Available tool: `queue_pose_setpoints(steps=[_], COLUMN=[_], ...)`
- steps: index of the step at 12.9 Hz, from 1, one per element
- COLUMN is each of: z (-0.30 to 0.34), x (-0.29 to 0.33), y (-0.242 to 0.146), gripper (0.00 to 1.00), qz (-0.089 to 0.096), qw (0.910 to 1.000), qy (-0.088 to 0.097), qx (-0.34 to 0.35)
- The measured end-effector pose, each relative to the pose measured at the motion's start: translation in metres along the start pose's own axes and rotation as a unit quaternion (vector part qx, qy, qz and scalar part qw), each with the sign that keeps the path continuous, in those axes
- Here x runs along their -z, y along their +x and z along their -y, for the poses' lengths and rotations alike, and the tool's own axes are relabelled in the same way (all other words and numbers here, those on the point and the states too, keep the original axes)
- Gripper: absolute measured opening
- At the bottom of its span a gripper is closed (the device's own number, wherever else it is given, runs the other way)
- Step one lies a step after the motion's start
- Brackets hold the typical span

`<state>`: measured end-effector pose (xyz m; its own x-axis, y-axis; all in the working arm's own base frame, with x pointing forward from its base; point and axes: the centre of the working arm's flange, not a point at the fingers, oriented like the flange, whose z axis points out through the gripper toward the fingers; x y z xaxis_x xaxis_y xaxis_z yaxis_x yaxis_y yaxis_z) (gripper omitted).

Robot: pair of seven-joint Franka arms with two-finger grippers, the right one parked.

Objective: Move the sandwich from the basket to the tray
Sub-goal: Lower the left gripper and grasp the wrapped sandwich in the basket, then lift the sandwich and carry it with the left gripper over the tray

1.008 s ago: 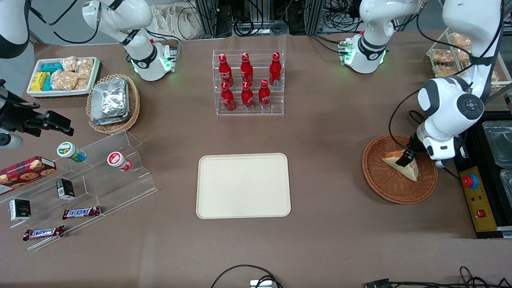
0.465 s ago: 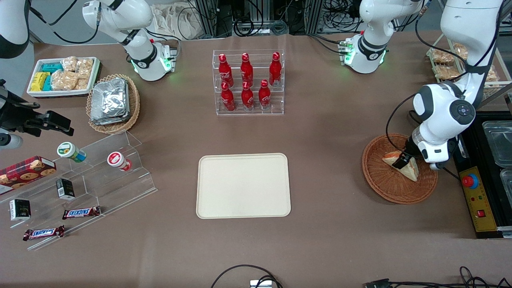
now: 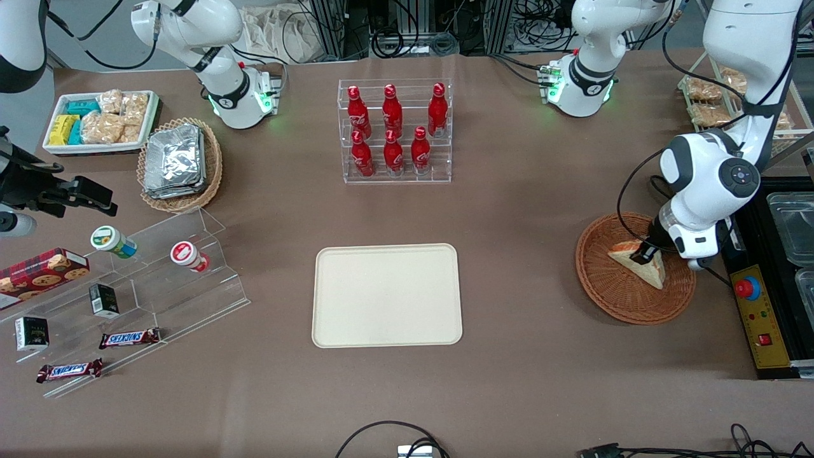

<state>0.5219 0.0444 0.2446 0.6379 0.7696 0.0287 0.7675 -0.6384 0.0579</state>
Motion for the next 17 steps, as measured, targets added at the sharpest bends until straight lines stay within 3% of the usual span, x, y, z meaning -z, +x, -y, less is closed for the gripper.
queue_pose_setpoints(steps=[2, 4, 5, 7, 9, 17], z=[-0.007, -0.028, -0.042, -0.072, -0.103, -0.194], x=[0.013, 0.046, 0.068, 0.117, 0.16, 0.201], y=[-0.001, -0.014, -0.024, -0.045, -0.066, -0.169], gripper=[0.31, 0.21, 0.2, 0.2, 0.18, 0.17], qz=[-0.005, -0.009, -0.015, -0.021, -0.021, -0.036], qw=[0.9999, 0.9985, 0.9964, 0.99, 0.9807, 0.9341], qy=[0.0, 0.018, 0.032, 0.054, 0.061, 0.028], qx=[-0.01, -0.051, -0.077, -0.129, -0.184, -0.354])
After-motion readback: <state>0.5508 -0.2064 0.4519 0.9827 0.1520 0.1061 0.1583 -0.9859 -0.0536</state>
